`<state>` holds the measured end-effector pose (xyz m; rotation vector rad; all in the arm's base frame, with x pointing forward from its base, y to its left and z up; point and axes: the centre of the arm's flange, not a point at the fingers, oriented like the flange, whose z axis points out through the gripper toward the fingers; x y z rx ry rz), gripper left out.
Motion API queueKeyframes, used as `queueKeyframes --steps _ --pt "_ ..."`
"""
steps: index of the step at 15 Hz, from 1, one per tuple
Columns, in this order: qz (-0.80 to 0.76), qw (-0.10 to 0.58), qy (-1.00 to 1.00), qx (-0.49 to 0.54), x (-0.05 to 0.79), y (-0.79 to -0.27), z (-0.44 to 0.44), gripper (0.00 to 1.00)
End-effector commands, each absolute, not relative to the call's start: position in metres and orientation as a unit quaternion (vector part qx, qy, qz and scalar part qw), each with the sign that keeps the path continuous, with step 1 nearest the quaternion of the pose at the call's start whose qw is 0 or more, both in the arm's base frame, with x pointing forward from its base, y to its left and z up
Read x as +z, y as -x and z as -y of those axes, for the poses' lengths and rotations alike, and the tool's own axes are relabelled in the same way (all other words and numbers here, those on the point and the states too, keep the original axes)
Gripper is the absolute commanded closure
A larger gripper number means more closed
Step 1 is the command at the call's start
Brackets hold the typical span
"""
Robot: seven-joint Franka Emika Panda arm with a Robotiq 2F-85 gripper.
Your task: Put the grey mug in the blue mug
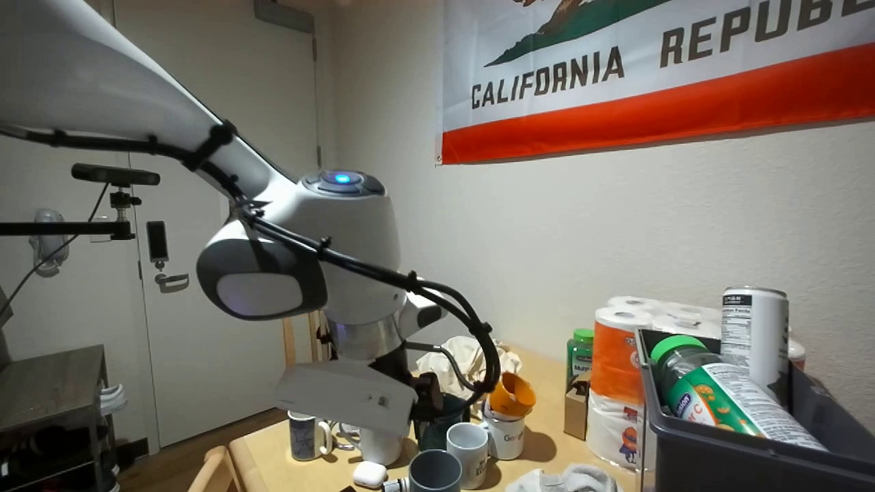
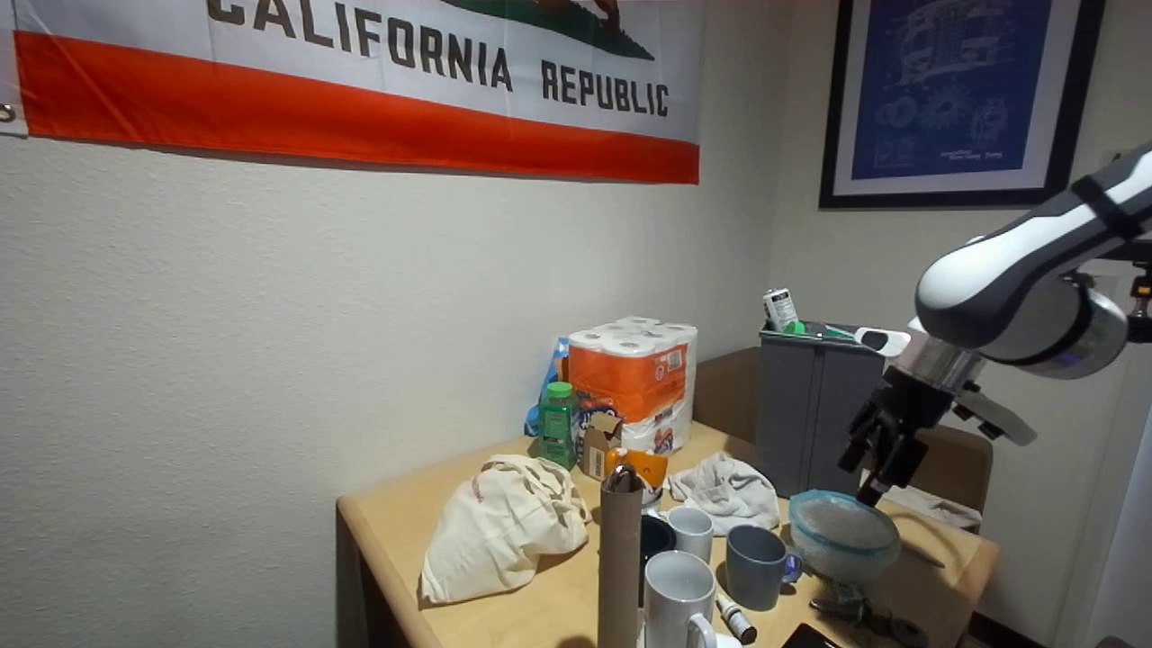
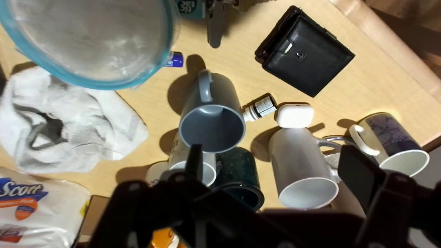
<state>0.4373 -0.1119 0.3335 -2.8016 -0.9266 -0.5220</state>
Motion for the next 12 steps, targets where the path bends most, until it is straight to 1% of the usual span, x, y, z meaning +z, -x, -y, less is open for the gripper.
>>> queueKeyframes --steps 1,6,12 --pt "0.339 0.076 0.924 -0.162 0.279 -0.494 0.107 0.00" --pt "0.346 0.064 0.922 -0.159 0.241 -0.537 0.110 0.00" --pt "0.343 0.062 0.925 -0.149 0.201 -0.561 0.117 0.00"
